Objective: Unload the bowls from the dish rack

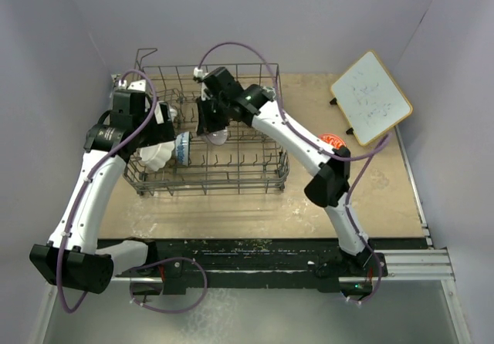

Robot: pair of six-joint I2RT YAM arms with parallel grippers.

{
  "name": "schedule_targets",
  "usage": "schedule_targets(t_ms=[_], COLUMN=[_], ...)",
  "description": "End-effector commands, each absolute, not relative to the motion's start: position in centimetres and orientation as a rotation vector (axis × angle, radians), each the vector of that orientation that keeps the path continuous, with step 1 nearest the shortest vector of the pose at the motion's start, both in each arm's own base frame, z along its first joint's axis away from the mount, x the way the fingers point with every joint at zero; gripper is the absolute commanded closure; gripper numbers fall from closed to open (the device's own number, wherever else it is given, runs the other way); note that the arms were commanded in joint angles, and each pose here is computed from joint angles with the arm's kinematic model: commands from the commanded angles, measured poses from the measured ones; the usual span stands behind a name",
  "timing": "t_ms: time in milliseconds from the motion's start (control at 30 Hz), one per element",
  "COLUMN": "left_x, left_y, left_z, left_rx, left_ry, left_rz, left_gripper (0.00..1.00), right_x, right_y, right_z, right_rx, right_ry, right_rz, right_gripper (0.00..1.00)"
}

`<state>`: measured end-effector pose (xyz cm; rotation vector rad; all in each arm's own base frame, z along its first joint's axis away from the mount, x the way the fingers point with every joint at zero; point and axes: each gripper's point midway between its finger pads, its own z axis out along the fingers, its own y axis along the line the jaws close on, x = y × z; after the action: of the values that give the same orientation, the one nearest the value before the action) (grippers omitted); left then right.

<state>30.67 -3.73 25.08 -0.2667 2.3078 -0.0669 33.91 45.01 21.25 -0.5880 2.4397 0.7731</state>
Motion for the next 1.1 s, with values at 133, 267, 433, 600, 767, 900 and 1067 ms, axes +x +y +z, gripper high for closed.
schedule_targets(t_ms=[133,267,433,600,767,900,1067], left_x=[31.9,32.2,32.6,32.5,32.3,32.9,33.5], left_y=[-4.7,-4.9,-5.1,-5.5,-5.5,-6.0,-6.1], left_z=[25.4,25.2,25.4,25.8,24.8,24.6,25.6], left_rx=[-0.244,-0.238,-0.230,-0.219,-0.200,-0.189,-0.186], left_ry=[2.277,2.280,2.274,2.256,2.287,2.296,2.274], left_rz=[-0.119,-0.126,-0.137,-0.168,-0.159,-0.183,-0.188], left_gripper=[0.01,0.01,0.01,0.01,0.01,0.01,0.01], right_x=[36.4,37.6,38.6,37.9,36.5,35.9,35.8], right_y=[37.8,32.6,24.3,16.9,13.2,10.8,9.2], right_z=[33.2,33.7,33.7,32.3,29.5,26.4,23.2], right_rx=[-0.415,-0.316,-0.147,-0.009,0.066,0.103,0.118], right_ry=[2.193,2.200,2.188,2.206,2.244,2.293,2.350], right_rz=[0.687,0.588,0.503,0.389,0.323,0.213,0.103], right_gripper=[1.00,1.00,1.00,1.00,1.00,1.00,1.00])
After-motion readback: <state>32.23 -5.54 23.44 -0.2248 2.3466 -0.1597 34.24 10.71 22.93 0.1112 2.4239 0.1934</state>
